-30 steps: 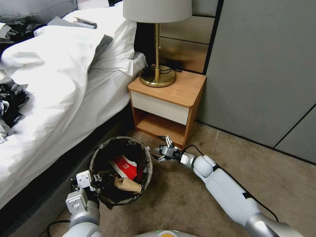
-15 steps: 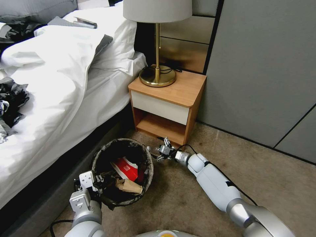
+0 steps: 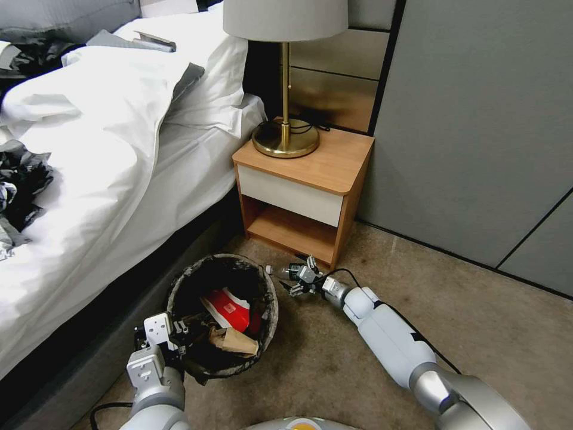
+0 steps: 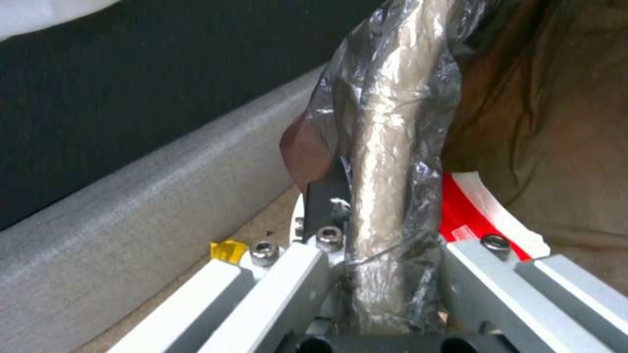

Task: Pick up the trash bin, then pick up the garbage from the floor and place it into the trash bin.

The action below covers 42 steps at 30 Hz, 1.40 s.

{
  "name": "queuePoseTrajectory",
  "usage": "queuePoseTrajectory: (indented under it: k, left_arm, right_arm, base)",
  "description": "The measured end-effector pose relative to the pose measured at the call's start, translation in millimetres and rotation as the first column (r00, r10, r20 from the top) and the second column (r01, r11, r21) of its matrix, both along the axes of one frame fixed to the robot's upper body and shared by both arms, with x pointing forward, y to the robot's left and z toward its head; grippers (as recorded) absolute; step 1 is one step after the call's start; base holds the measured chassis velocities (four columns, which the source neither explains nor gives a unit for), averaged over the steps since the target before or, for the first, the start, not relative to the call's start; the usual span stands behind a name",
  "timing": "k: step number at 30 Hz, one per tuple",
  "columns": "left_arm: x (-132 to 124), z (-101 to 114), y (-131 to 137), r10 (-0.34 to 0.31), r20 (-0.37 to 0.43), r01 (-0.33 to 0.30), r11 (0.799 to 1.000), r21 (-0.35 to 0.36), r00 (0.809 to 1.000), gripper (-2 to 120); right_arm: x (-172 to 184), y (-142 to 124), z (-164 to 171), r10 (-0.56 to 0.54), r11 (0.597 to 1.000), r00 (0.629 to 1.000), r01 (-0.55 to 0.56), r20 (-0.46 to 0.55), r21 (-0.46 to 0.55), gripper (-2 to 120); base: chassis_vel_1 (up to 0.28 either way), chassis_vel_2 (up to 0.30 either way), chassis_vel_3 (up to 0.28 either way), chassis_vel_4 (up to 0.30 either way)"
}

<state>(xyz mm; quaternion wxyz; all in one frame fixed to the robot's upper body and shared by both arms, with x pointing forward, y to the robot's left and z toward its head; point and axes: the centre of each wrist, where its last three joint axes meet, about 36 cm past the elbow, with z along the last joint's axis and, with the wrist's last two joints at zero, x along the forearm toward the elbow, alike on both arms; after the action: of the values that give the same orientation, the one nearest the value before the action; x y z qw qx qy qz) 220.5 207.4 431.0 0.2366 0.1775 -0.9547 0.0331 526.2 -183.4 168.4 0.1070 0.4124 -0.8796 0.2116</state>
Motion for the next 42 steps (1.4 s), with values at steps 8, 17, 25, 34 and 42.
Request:
queuePoseTrajectory:
  k: [8, 17, 25, 34, 42]
  left_arm:
    - [-4, 2, -1, 0.002, 0.001, -0.002, 1.000, 0.005, 1.000, 0]
    - [-5, 3, -1, 0.001, 0.003, -0.001, 1.000, 0.008, 1.000, 0]
    - [-7, 4, 0, 0.000, 0.001, 0.000, 1.000, 0.011, 1.000, 0]
    - [-7, 4, 0, -0.002, 0.001, 0.002, 1.000, 0.012, 1.000, 0]
    - [-5, 2, -1, -0.007, 0.000, 0.007, 1.000, 0.011, 1.000, 0]
  right_arm:
    - [-8, -11, -11, -0.086, 0.996, 0.991, 0.090, -0.102, 0.027, 100]
    - [-7, -16, -12, -0.138, 0.990, 0.974, 0.143, -0.180, 0.018, 100]
    - [-3, -16, -11, -0.164, 0.986, 0.961, 0.169, -0.221, 0.004, 100]
    - [6, -14, 3, -0.177, 0.984, 0.970, 0.176, -0.169, -0.021, 100]
    - [20, -7, 33, -0.116, 0.986, 0.992, 0.110, -0.042, -0.129, 100]
  base:
    - [0.000, 0.000, 0.000, 0.000]
    - [0.000, 0.000, 0.000, 0.000]
    - [0.000, 0.000, 0.000, 0.000]
    - [0.000, 0.000, 0.000, 0.000]
    - [0.000, 0.000, 0.000, 0.000]
